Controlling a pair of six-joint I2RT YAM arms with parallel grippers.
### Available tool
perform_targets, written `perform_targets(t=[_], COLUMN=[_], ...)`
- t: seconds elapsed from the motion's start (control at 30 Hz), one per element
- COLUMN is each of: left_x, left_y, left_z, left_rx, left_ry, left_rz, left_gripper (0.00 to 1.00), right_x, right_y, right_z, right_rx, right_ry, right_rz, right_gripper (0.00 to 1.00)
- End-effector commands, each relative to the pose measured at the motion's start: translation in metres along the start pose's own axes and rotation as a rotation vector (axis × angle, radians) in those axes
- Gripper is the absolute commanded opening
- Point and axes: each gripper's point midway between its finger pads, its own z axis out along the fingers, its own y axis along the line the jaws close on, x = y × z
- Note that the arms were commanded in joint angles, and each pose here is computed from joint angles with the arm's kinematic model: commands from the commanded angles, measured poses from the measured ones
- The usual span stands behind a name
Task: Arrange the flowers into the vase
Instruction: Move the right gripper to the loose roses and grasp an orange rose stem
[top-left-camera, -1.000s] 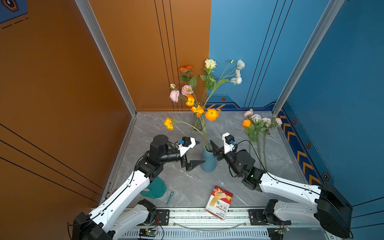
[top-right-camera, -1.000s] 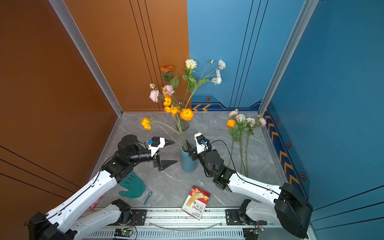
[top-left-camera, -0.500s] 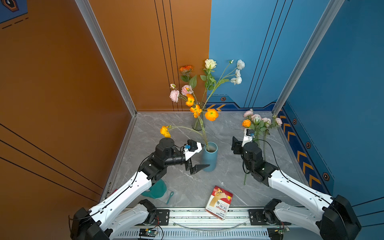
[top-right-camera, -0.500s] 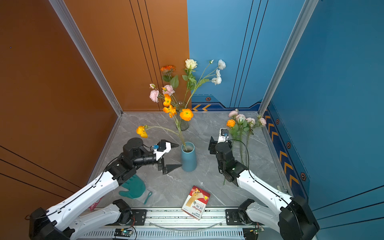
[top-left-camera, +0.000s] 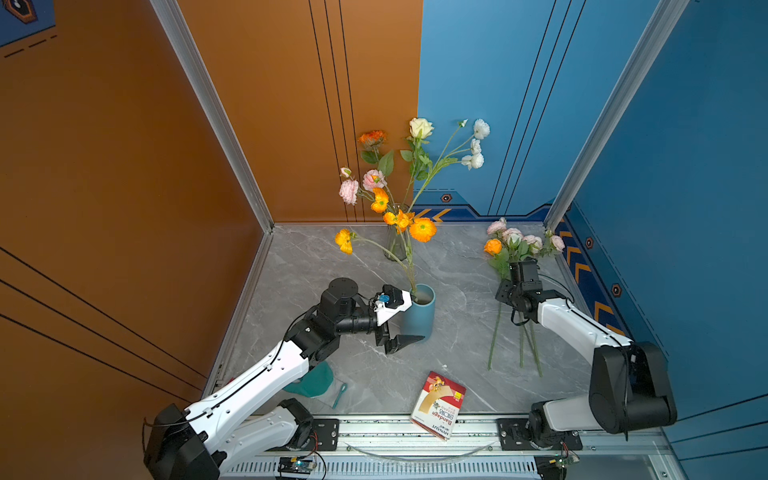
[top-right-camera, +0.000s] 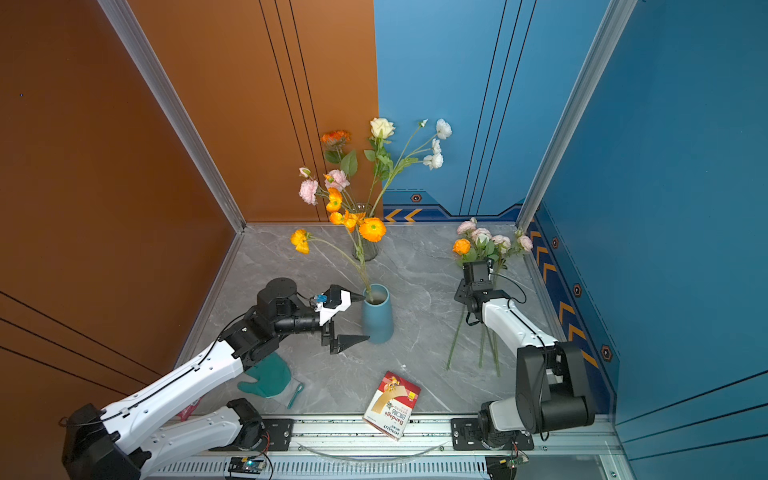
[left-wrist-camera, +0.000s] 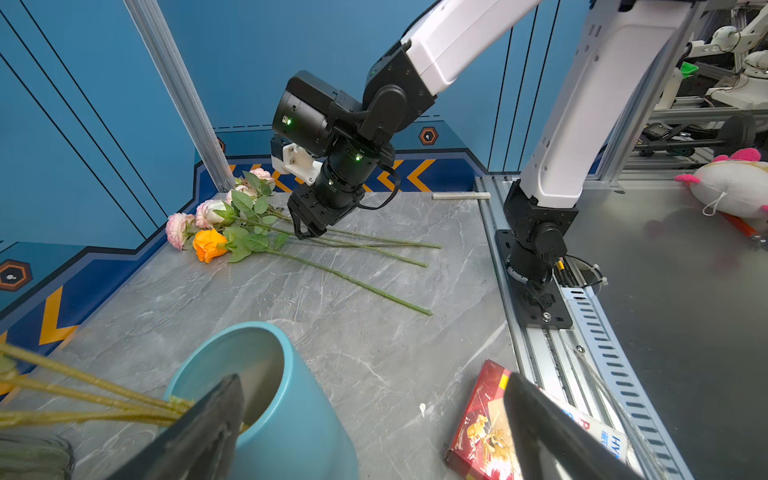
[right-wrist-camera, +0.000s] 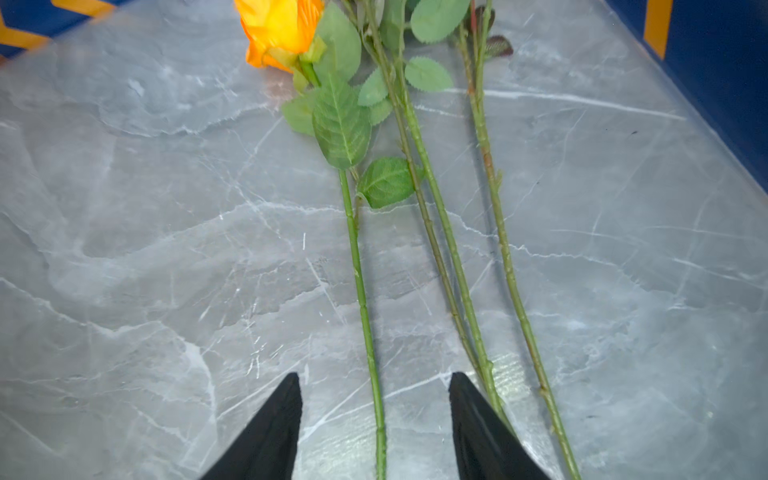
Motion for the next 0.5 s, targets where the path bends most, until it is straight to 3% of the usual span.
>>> perform_targets(t=[0.0, 0.47], left_x=[-0.001, -0.001], left_y=[-0.007, -0.006], left_z=[0.001, 0.001], left_rx=[0.031, 0.026], left_ry=[-0.014, -0.013], left_rz=[0.020, 0.025], left_gripper=[0.98, 0.98], right_x=[0.019, 0.015], right_y=[0.005, 0.004], right_z=[0.011, 0.049], right_rx=[-0.022, 0.011], right_ry=[0.107, 0.163], right_rz=[-0.017, 0.003], right_gripper=[0.52, 0.36])
